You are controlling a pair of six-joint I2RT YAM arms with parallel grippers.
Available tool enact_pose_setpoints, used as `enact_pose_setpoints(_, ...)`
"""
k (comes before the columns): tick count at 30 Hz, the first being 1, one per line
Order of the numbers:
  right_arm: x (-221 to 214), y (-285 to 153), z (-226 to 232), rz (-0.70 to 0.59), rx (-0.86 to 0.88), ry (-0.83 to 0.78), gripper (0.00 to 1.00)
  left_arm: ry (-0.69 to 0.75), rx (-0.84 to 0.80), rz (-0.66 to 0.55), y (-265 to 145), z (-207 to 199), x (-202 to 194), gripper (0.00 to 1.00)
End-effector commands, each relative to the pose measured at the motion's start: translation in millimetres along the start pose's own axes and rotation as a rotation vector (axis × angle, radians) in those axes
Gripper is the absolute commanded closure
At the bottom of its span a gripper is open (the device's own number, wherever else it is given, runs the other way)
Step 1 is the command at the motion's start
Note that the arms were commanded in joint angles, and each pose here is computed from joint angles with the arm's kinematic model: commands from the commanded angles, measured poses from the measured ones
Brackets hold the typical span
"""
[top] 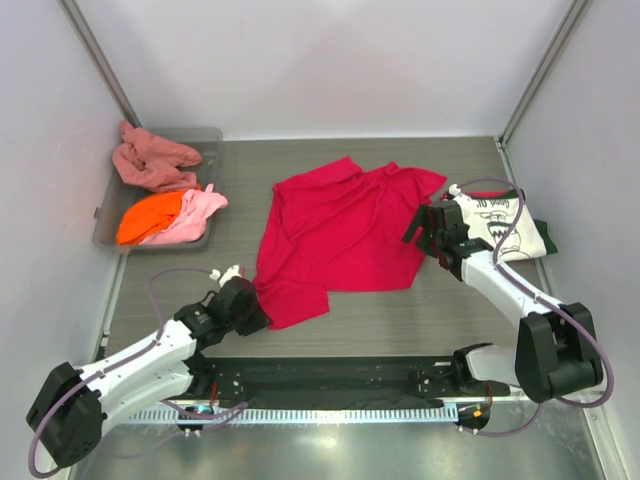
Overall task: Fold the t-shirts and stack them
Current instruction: Flatten the tshirt out
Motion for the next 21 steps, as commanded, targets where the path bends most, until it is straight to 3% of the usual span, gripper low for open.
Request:
enact_pose_setpoints(1, 13, -15, 2, -0.059, 0.01, 0.031, 0.13, 0.003, -0.09, -0.088, -6, -26, 22, 1.0)
enact_pose_setpoints(8, -25, -30, -19, 0.106, -0.036, 0.009, 0.1, 0.012, -0.197, -0.253, -54, -72, 89, 1.0)
enact_pose_setpoints(17, -68, -48, 2, 0.26, 0.238, 0.061, 0.12, -0.074, -0.42, -0.313, -100, -128, 175, 1.0)
enact_pose_setpoints(21, -75, -36, -10, 0.272, 0.161, 0.054, 0.14, -0.108, -0.455, -0.372, -109, -144, 208, 1.0)
Point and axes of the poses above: each gripper's point midway between its finger pads, its own y axis out along the fingers, its own z axis along the line the jaws close on, x = y × z, the point moved 3 cm from there along -y, back along the fingers, and after that the axes turned 4 degrees about y, right-handed, at the moved point
